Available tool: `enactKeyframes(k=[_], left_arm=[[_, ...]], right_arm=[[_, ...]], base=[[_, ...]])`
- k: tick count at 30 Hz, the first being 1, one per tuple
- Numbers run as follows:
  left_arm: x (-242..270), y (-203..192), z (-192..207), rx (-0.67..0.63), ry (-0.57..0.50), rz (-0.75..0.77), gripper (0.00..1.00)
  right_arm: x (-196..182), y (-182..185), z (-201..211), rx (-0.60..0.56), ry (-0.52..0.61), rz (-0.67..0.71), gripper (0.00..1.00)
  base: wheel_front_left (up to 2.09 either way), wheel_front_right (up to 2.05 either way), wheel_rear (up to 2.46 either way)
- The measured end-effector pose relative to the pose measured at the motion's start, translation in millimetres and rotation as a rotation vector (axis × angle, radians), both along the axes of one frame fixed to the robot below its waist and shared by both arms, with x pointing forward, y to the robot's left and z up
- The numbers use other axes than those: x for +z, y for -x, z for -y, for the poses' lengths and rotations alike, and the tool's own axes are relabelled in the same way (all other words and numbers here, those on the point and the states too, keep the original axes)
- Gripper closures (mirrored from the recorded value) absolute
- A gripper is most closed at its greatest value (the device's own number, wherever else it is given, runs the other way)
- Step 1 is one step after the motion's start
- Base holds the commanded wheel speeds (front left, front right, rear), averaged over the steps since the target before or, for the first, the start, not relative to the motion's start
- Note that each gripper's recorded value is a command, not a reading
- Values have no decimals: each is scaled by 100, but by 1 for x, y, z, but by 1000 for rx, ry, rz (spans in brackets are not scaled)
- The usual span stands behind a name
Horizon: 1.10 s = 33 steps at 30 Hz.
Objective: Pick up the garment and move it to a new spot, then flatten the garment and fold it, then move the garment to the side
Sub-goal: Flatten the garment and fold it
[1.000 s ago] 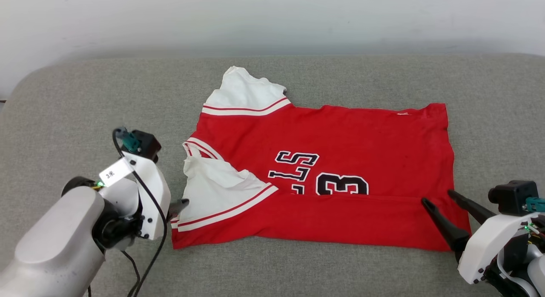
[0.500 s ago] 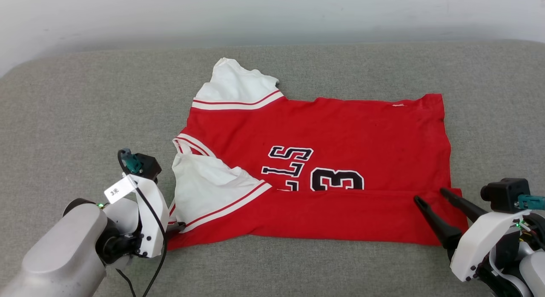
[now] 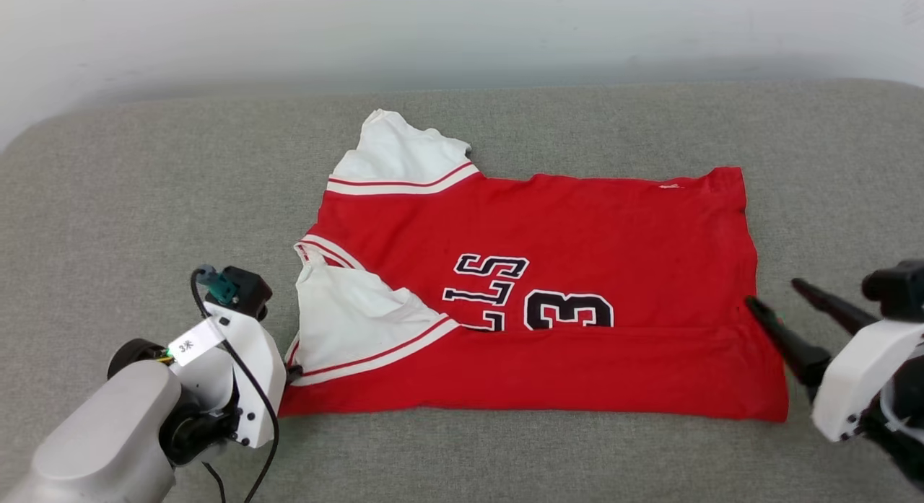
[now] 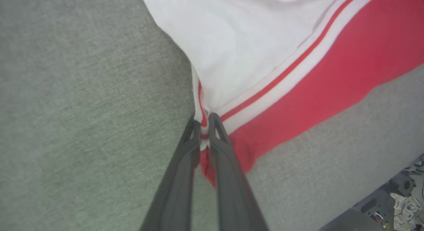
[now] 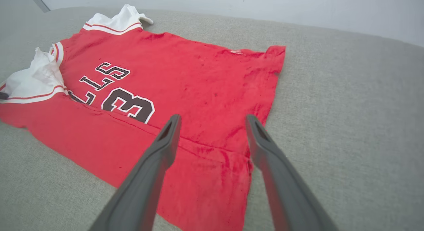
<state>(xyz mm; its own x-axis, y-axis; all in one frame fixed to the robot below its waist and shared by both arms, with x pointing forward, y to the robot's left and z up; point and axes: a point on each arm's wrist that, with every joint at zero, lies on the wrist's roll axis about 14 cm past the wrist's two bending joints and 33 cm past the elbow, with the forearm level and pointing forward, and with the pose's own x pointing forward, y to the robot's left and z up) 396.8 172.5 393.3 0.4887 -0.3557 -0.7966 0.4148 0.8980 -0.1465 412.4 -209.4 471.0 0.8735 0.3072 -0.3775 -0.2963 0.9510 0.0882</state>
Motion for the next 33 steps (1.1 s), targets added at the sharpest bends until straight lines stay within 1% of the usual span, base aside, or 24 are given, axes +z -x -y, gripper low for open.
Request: enactKeyframes(k=[3, 7, 8, 9, 12, 13, 19, 21, 22, 23, 29, 33], left_arm=[[14, -5, 2, -8, 18, 59, 100], [28, -8, 4, -27, 30, 116, 100], [28, -8, 4, -27, 30, 116, 100], [31, -7, 6, -44, 26, 131, 100], [33, -6, 8, -48, 28, 140, 100], [33, -6, 8, -48, 28, 140, 100], [34, -6, 14, -60, 30, 154, 100], [33, -6, 15, -61, 31, 153, 100], [32, -8, 15, -60, 29, 156, 100], [32, -8, 15, -60, 29, 156, 100], [26, -11, 15, -59, 26, 152, 100], [21, -10, 16, -57, 33, 144, 100]], right_arm=[[10, -2, 10, 14, 63, -14, 0], [11, 4, 22, 35, 145, -114, 0], [11, 4, 22, 35, 145, -114, 0], [8, 9, 27, 39, 172, -182, 0], [-2, 17, 32, 44, 207, -283, 0], [-2, 17, 32, 44, 207, -283, 0], [-28, 28, 26, 43, 171, -416, 0], [-38, 30, 22, 41, 158, -450, 0], [-51, 33, 19, 46, 163, -490, 0], [-51, 33, 19, 46, 163, -490, 0], [-86, 37, 7, 37, 130, -582, 0], [-108, 45, 7, 38, 152, -647, 0]], base=[[0, 0, 0], [0, 0, 0], [0, 0, 0], [0, 0, 0], [0, 0, 0], [0, 0, 0], [0, 0, 0], [0, 0, 0], [0, 0, 0], [0, 0, 0], [0, 0, 0], [0, 0, 0]])
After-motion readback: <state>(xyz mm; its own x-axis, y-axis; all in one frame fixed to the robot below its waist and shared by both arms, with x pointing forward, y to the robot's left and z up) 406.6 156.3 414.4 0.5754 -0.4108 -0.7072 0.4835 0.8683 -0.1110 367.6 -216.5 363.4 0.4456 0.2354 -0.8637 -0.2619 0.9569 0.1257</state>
